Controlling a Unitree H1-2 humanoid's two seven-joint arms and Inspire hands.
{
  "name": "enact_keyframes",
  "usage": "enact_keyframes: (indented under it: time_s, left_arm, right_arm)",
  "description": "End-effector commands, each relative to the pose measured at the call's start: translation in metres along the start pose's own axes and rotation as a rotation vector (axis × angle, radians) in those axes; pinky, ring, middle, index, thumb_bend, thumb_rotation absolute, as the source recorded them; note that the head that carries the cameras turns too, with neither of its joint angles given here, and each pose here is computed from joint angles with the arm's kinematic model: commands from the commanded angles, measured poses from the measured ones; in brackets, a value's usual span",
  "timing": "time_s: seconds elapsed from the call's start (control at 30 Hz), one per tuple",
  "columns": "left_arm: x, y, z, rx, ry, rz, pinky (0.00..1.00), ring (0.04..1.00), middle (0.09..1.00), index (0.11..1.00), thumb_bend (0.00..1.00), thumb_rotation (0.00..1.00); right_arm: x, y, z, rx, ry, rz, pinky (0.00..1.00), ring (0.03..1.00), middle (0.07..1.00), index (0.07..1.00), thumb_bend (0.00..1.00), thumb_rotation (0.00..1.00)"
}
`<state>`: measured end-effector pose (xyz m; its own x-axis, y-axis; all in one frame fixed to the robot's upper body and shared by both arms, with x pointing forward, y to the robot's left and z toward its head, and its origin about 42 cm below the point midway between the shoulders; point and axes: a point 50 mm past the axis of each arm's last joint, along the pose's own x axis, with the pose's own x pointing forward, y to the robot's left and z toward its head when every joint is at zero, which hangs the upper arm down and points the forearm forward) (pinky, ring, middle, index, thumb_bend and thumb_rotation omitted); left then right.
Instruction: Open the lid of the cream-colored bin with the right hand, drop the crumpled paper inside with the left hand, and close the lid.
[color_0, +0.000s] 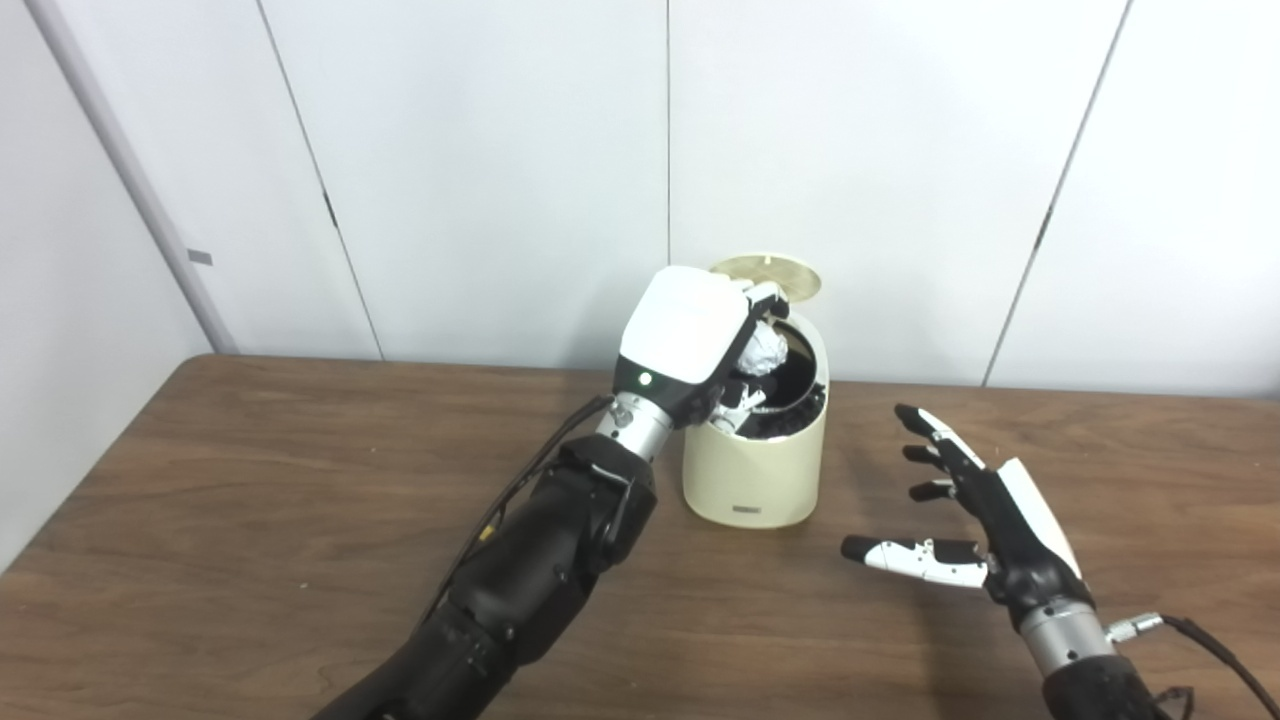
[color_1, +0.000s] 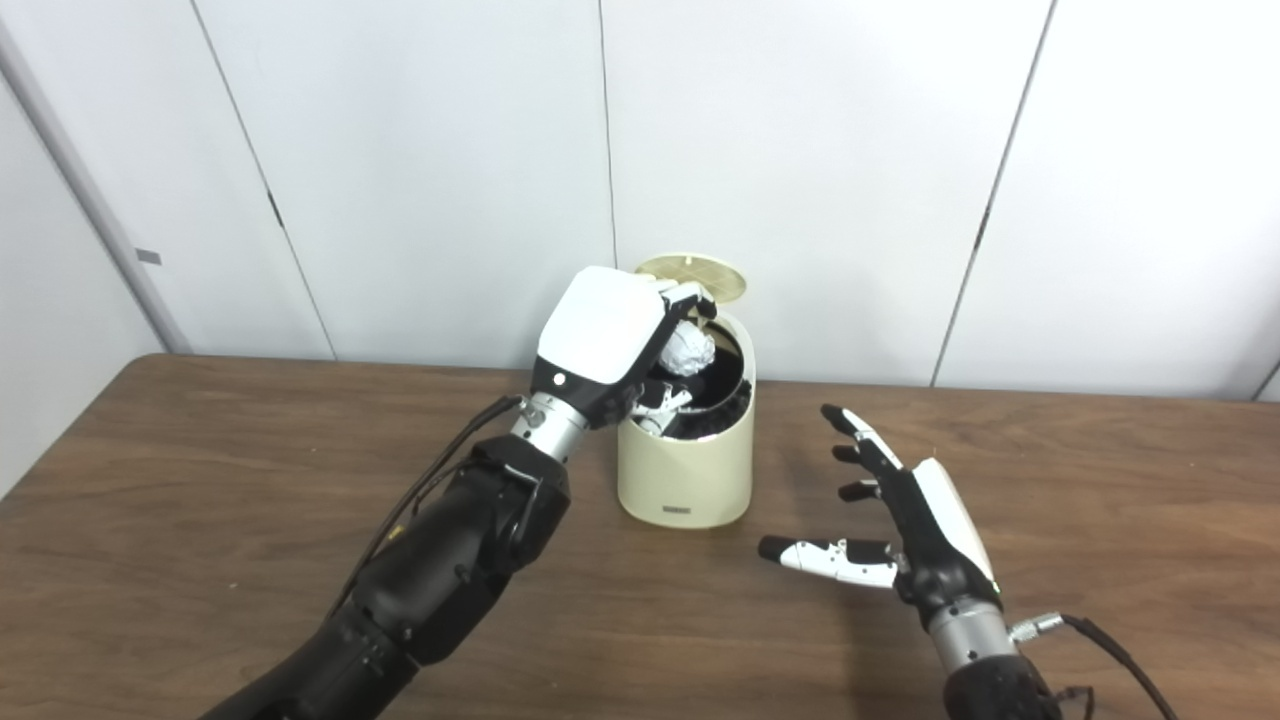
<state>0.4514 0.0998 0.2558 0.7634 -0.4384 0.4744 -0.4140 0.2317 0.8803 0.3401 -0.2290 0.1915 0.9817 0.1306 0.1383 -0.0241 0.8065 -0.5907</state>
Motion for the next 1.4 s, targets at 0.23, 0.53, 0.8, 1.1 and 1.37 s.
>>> enact_keyframes:
  time_s: [0.23,0.53,0.8,1.1,1.37]
  left_arm:
    - [0.005,0.017,-0.004,0.029,-0.032,0.037,0.48,0.540,0.584,0.649,0.92,0.38]
    - [0.006,0.024,-0.005,0.035,-0.034,0.032,0.52,0.574,0.598,0.664,0.87,0.41]
    - [0.007,0.025,-0.006,0.037,-0.036,0.039,0.51,0.570,0.592,0.660,0.86,0.38]
    - [-0.016,0.028,-0.003,-0.372,0.028,0.165,0.38,0.469,0.497,0.532,0.56,0.05]
    - [-0.065,0.041,-0.012,-0.607,0.107,0.363,0.41,0.512,0.491,0.504,0.51,0.00]
  right_arm:
    - [0.009,-0.010,0.017,-0.012,-0.077,-0.036,0.68,0.851,0.921,0.906,0.82,0.32]
    - [0.009,-0.010,0.016,-0.001,-0.073,-0.030,0.67,0.857,0.926,0.911,0.83,0.33]
    - [0.009,-0.011,0.015,-0.005,-0.077,-0.032,0.69,0.861,0.928,0.912,0.83,0.34]
    - [0.016,-0.015,0.019,0.015,-0.155,-0.124,0.68,0.809,0.876,0.861,0.75,0.35]
    - [0.037,-0.036,0.029,-0.016,-0.195,-0.173,0.71,0.807,0.857,0.843,0.71,0.43]
